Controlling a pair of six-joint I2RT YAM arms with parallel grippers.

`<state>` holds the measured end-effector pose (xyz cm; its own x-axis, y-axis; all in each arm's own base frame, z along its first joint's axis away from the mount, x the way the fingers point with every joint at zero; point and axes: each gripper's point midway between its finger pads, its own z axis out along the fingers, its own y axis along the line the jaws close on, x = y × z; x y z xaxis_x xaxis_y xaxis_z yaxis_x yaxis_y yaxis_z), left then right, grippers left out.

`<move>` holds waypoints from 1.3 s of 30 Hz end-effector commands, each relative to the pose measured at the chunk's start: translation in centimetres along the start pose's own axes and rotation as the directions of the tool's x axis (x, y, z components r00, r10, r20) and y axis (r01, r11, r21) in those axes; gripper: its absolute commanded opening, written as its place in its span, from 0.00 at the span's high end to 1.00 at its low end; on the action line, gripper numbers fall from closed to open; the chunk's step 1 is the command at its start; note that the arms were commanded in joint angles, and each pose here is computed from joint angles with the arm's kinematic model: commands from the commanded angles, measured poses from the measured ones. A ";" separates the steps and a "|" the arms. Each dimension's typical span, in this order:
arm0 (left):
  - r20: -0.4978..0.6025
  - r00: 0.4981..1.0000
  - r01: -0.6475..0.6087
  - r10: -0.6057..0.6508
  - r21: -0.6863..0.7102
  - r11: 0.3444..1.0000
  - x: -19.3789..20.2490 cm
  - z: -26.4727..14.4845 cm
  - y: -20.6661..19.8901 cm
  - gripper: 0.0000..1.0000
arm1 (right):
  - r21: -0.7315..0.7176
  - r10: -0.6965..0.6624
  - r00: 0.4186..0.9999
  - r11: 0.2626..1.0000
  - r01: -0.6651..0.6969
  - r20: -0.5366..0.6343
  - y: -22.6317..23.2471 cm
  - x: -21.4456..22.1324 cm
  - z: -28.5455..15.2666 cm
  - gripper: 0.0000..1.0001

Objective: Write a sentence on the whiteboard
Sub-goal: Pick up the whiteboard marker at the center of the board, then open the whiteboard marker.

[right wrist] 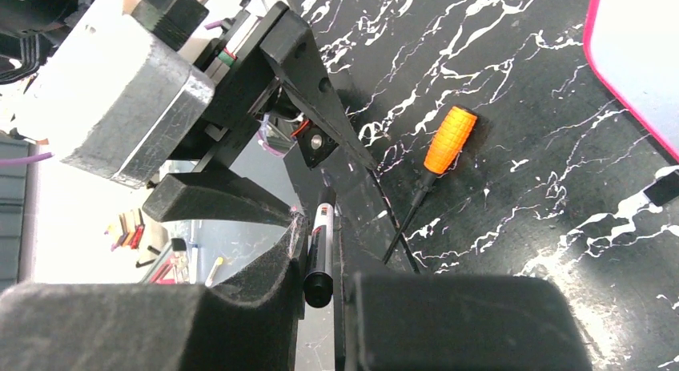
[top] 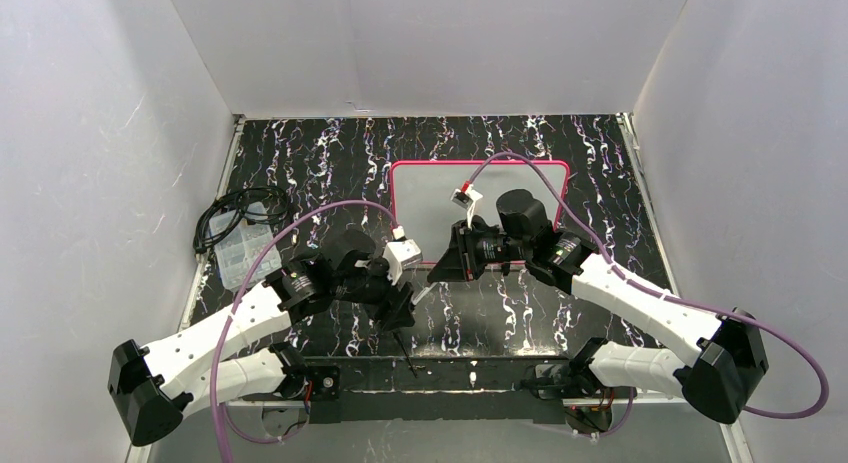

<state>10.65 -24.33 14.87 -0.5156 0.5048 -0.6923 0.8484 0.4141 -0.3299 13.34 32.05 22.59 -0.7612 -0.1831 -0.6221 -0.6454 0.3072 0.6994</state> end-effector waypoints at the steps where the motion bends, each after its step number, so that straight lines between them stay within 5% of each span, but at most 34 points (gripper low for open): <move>1: 0.014 1.000 -0.018 0.018 0.063 0.998 -0.5 -0.4 -1.4 0.46 | -0.096 -0.053 0.998 0.994 0.057 0.042 2.5 -1.9 -0.3 0.99; 9: 0.029 0.999 -0.022 0.018 0.119 0.993 -0.7 -0.3 -2.3 1.00 | -0.121 -0.038 0.999 0.992 0.039 0.009 2.2 -1.2 0.1 0.99; 19: 0.029 0.998 -0.051 0.048 0.108 0.993 -0.3 -0.2 -2.1 1.00 | -0.176 -0.029 0.993 0.983 0.048 0.111 1.7 -4.6 -4.3 0.99; 31: -0.009 0.998 -0.060 0.060 0.067 0.996 0.5 -0.1 -1.3 1.00 | 0.028 -0.113 0.988 0.994 0.110 0.107 -0.2 -5.6 -7.3 0.99; 39: -0.007 0.998 -0.065 0.065 0.059 0.996 0.4 -0.2 -1.2 1.00 | 0.018 -0.134 0.980 0.991 0.133 0.146 0.4 -6.1 -8.2 0.99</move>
<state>11.87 -28.07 19.59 -0.3463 0.3754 -0.8597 0.9277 0.2733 -0.2543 14.68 27.00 26.30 -0.7496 -0.1830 -0.6361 -0.6611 0.2551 0.7056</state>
